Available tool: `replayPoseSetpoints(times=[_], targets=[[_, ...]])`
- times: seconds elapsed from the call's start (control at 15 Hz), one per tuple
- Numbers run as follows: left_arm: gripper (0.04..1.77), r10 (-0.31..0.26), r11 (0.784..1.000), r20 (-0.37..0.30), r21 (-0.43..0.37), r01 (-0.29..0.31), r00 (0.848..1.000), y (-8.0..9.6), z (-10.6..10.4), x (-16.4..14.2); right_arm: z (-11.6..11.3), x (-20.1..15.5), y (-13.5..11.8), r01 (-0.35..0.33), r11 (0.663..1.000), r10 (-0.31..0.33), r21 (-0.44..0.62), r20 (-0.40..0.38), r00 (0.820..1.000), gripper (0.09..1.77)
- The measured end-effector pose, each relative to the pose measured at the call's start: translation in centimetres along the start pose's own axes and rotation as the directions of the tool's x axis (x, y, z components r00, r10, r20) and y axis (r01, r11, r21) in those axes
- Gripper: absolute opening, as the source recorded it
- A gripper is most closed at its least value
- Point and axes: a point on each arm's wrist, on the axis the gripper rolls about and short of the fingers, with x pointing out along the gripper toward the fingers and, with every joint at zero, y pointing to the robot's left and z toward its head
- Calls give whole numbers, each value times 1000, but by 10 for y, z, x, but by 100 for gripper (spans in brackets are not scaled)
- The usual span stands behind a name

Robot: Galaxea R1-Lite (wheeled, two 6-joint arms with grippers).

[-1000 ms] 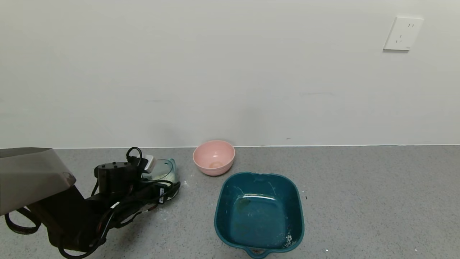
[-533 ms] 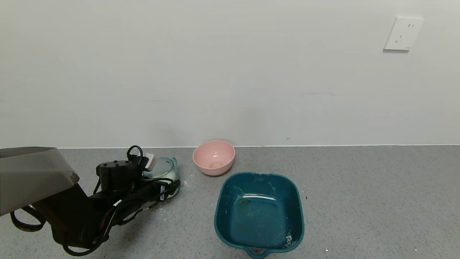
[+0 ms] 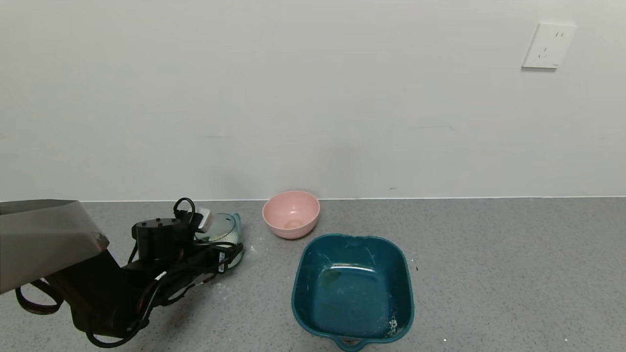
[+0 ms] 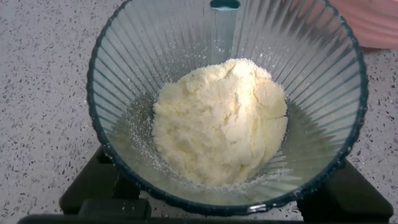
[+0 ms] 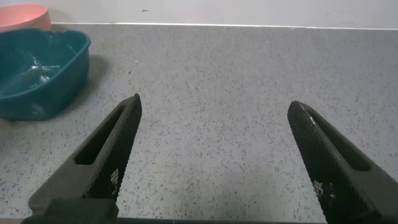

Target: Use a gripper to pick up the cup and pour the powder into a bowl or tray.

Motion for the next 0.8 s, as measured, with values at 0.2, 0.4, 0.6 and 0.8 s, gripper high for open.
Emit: replayPoseSetpoints(times=[0.2,0.4,0.6,0.8], targets=[[131,0,1000,19,2,0,1000,0,2,-2,0,0,0,0,1000,0,0,0,1000,171],[131,-2,1000,31,4,2,1000,-1,7,-7,0,0,0,0,1000,0,0,0,1000,171],[131,-21,1000,65,15,20,998,-8,17,-19,0,0,0,0,1000,0,0,0,1000,171],[130,-54,998,71,36,52,996,-24,30,-38,0,0,0,0,1000,0,0,0,1000,171]])
